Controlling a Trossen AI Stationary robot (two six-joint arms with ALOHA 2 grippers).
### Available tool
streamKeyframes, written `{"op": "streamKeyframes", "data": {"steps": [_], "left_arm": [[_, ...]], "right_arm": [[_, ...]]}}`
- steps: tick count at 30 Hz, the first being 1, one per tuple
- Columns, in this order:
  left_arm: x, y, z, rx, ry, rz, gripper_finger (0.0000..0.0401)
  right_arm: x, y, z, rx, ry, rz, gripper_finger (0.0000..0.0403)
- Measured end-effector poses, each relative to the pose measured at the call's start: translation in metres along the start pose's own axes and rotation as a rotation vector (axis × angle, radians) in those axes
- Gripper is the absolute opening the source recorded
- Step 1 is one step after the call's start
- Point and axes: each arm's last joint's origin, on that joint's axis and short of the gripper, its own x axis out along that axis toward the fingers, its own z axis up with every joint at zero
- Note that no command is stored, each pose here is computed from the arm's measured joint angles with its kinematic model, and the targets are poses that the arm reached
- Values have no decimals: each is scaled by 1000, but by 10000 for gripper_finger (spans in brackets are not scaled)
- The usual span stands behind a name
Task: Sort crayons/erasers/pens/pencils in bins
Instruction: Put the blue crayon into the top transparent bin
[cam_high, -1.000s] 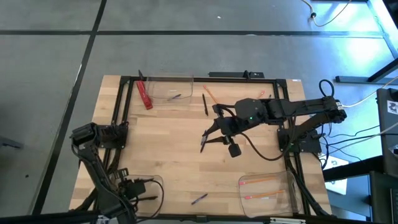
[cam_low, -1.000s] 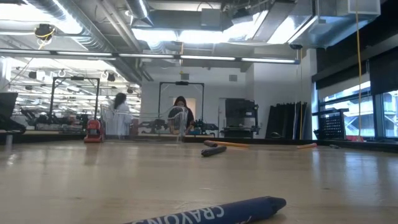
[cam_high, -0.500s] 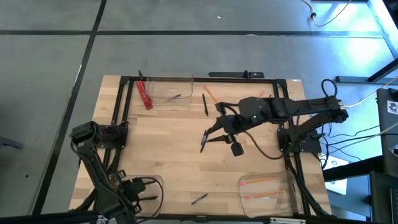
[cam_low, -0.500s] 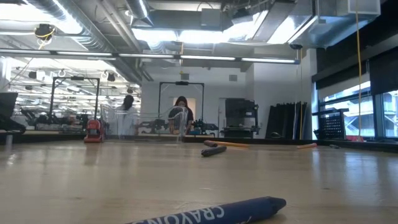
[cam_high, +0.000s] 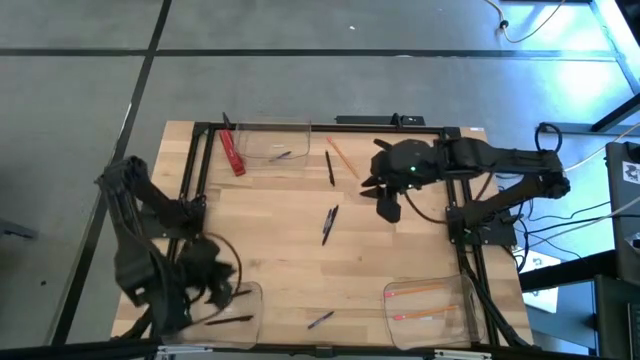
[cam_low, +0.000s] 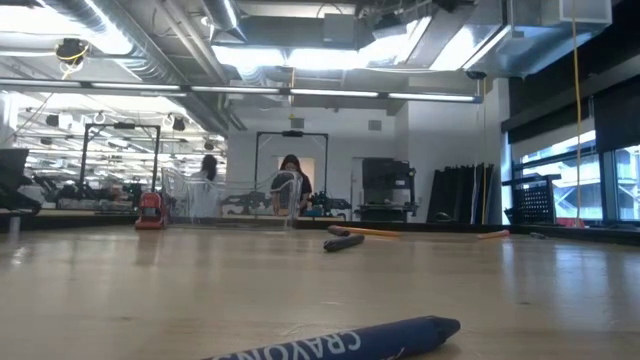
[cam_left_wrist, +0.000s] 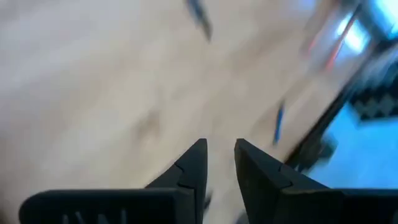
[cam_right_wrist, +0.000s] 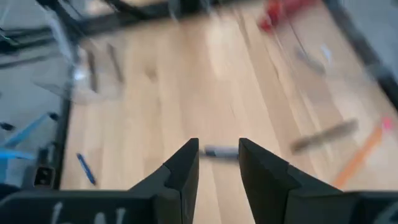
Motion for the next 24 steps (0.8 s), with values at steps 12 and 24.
{"op": "streamKeyframes", "data": {"steps": [12, 24], "left_arm": [[26, 10, 79, -79, -206, 164, 74], [59, 21, 131, -163, -143, 359, 70]], "right_arm": [[46, -56, -40, 303, 171, -174, 115], [70, -51, -60, -169, 205, 59, 115]]}}
